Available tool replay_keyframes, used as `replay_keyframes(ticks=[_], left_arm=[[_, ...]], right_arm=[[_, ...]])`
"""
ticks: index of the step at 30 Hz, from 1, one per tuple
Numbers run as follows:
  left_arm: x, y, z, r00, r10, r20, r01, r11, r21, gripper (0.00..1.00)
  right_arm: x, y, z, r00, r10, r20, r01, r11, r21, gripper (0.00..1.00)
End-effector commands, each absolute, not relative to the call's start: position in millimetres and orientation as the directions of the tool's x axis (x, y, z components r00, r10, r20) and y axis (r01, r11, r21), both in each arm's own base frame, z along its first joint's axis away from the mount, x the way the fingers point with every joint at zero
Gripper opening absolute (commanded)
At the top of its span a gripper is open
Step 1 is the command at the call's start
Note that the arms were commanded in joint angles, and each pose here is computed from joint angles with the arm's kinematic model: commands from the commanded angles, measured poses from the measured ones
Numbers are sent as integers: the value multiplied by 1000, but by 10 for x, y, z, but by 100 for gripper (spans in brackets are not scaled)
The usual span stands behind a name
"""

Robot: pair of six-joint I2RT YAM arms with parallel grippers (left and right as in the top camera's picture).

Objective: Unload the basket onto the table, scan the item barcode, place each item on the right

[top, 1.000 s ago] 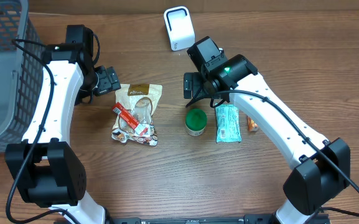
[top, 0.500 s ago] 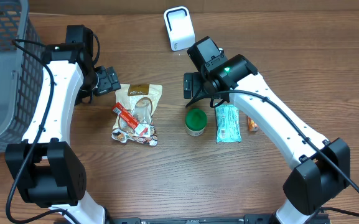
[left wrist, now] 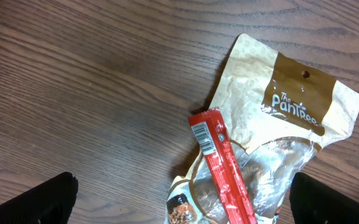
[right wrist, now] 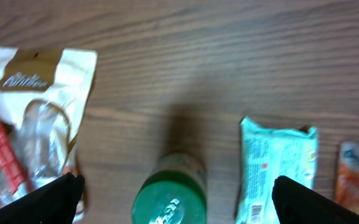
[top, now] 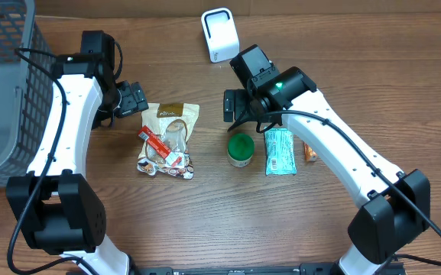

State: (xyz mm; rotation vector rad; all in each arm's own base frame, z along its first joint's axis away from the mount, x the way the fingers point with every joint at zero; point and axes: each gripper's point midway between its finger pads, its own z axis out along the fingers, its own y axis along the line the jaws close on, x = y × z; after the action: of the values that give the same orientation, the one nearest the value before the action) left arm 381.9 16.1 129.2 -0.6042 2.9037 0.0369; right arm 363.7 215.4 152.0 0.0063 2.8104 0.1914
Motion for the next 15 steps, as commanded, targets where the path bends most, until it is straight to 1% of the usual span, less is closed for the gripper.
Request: replay_keyframes(ticks=[1,4,5,6,7,8,11,15], left_arm=[[3861,169,1366,-903,-379,-200,-384,923,-13,100],[3860,169,1364,-904,-379,-200,-384,923,-13,100],[3861,169,1365,-903,-379,-200,-384,923,-13,100],[3861,169,1366,-903,-379,-200,-384,923,-13,100],[3860,169,1364,-904,-379,-200,-384,923,-13,100],[3860,169,1364,-904,-379,-200,-384,923,-13,100],[3861,169,1366,-903,-379,-200,-384,923,-13,100],[3861,169,1366,-903,-379,-200,-384,923,-13,100]], right_arm=[[3519,2225,1521,-965,24,-262,-23,985,172,100],[3540,2245,1533,-959,-40,-282,-89,982,164,100],[3541,2247,1533,-958,-52,-284,-101,982,162,94],[3540,2246,1533,-958,-51,-283,-100,982,161,85],[3538,2250,1534,-958,-47,-282,-97,981,165,78],[3541,2254,1545,-958,-47,-283,-98,981,167,75],[3530,2236,1677,-959,-36,-280,-86,982,168,73],[3543,2213,2077,-954,-4,-300,-65,979,193,70]])
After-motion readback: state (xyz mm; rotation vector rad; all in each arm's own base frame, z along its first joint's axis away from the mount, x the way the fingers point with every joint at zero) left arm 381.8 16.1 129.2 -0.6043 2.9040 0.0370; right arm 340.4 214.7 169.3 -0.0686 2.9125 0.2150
